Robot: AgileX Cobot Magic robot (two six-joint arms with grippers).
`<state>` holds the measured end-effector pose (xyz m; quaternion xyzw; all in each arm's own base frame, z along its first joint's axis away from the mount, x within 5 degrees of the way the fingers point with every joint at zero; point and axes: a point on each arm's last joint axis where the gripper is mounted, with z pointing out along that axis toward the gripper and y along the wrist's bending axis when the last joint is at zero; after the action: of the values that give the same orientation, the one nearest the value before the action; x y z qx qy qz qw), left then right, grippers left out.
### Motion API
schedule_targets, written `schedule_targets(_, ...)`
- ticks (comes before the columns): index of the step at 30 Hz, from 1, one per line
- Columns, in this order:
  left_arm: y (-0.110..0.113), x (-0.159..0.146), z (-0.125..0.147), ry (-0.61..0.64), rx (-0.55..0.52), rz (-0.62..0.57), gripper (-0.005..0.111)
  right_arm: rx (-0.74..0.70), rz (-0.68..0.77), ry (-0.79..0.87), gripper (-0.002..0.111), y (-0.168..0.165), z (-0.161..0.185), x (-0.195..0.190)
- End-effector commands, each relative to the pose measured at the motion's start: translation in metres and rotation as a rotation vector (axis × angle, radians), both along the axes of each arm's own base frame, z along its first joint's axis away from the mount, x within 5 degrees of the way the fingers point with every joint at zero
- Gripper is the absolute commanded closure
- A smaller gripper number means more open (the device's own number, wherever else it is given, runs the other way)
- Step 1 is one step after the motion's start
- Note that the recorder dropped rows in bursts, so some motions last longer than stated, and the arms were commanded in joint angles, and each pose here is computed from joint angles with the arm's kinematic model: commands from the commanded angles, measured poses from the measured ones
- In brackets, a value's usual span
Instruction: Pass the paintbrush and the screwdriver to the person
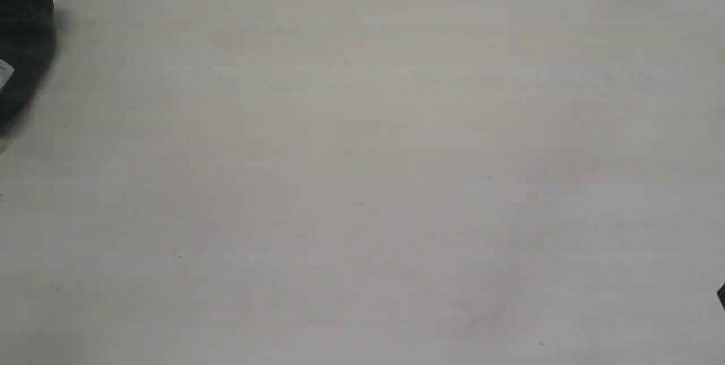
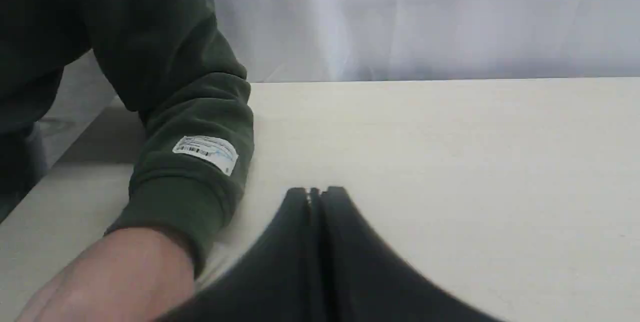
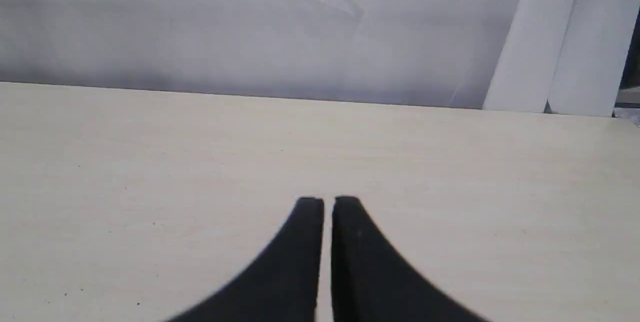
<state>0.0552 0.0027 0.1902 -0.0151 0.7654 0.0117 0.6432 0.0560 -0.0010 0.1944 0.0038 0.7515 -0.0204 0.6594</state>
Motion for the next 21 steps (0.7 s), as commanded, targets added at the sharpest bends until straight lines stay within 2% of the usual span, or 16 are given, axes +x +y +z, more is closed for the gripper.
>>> schedule_targets(1, -0.0006, 0.0001, 0.0006, -0.013, -0.003, -0.009, 0.107, -0.004, -0.003, -0.005, 0.104, -0.0001, -0.0004, -0.0003)
schedule_targets(21, -0.0005, 0.0001, 0.0004, -0.012, -0.003, -0.009, 0.107, -0.021, -0.018, 0.002, 0.104, -0.0017, -0.0010, -0.0004)
